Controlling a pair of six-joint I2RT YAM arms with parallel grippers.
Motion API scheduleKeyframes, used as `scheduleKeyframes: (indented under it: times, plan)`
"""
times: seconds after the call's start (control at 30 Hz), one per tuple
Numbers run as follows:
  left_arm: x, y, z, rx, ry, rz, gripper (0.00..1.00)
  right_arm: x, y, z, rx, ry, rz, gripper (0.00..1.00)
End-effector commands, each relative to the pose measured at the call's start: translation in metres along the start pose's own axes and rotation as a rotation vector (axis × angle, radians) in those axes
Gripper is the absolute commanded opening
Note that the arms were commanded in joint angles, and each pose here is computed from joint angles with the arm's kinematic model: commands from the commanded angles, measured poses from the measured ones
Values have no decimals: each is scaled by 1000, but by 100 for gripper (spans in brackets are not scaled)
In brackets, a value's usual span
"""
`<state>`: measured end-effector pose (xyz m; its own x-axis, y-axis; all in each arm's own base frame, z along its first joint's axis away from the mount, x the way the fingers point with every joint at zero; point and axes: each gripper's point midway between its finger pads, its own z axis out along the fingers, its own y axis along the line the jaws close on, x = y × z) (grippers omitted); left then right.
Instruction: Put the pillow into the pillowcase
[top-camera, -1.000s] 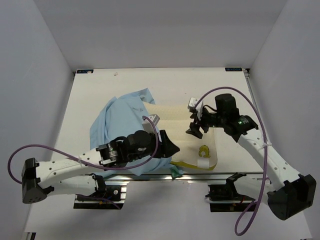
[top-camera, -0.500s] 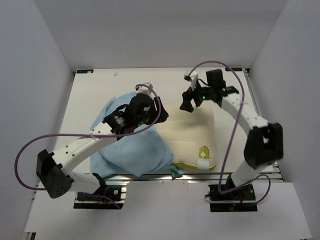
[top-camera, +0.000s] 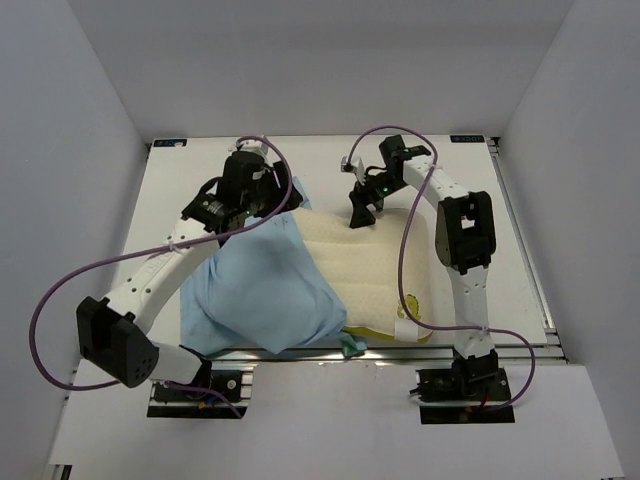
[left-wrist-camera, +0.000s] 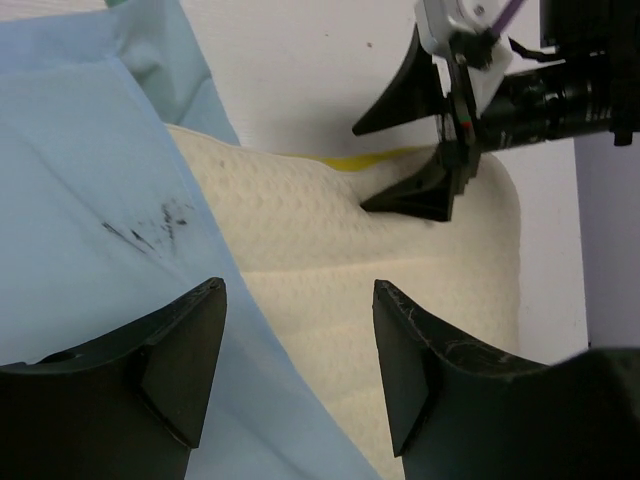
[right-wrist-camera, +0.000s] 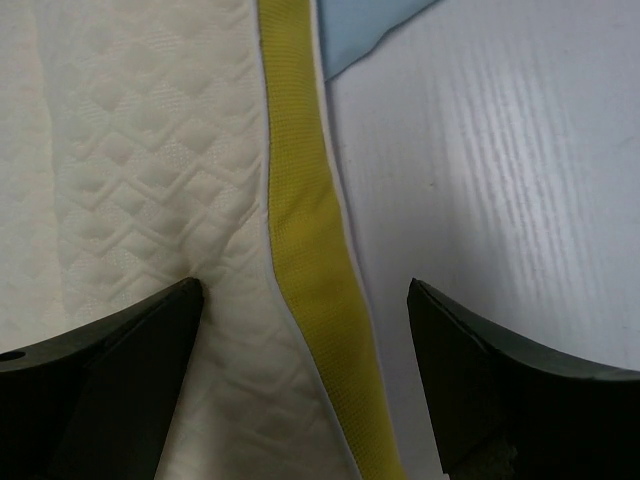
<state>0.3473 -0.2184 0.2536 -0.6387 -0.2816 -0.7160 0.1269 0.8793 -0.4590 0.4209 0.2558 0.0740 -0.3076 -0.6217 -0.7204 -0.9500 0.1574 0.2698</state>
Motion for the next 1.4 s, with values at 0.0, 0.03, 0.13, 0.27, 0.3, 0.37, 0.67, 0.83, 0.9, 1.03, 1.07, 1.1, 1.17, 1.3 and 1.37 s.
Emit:
scheduleKeyframes:
  times: [0.0, 0.03, 0.13, 0.27, 0.3, 0.37, 0.67, 0.83, 0.9, 1.03, 1.07, 1.1, 1.17, 1.3, 1.37]
  plan:
    - [-8, 4, 6, 37, 33, 38, 70, 9, 36, -6, -140, 30, -20, 88]
    - [-8, 4, 10, 48, 43, 41, 70, 15, 38, -2, -148, 46, -11, 88]
    - [-11, 10, 28, 51, 57, 57, 70, 35, 43, 13, -168, 92, 33, 76]
    - [-15, 28, 58, 21, 86, 64, 70, 46, 50, 18, -202, 118, 83, 23]
    - [-23, 26, 61, 26, 73, 69, 70, 45, 51, 17, -200, 120, 84, 13]
    - [-29, 31, 69, 8, 72, 76, 70, 34, 56, 7, -181, 97, 69, 0]
    - [-88, 25, 88, -75, 18, 213, 70, -76, 90, -86, 155, -134, -226, 0]
    - [-86, 6, 90, 50, 65, 358, 70, -108, 132, -123, 239, -206, -358, 0]
    - [-77, 7, 89, 83, 83, 410, 70, -104, 139, -120, 279, -188, -393, 0]
    - [-70, 4, 73, 141, 64, 482, 72, -100, 163, -123, 381, -174, -504, 0]
    - [-72, 1, 63, 149, 56, 494, 72, -97, 163, -124, 419, -162, -515, 0]
    - [-70, 2, 59, 152, 61, 498, 72, -87, 169, -113, 412, -146, -511, 0]
    - [-72, -3, 46, 169, 36, 498, 72, -97, 175, -123, 480, -189, -550, 0]
    - [-92, -19, -16, 191, -93, 482, 73, -94, 177, -129, 543, -201, -539, 0]
    - [-102, -24, -40, 189, -142, 468, 74, -90, 177, -131, 562, -199, -535, 0]
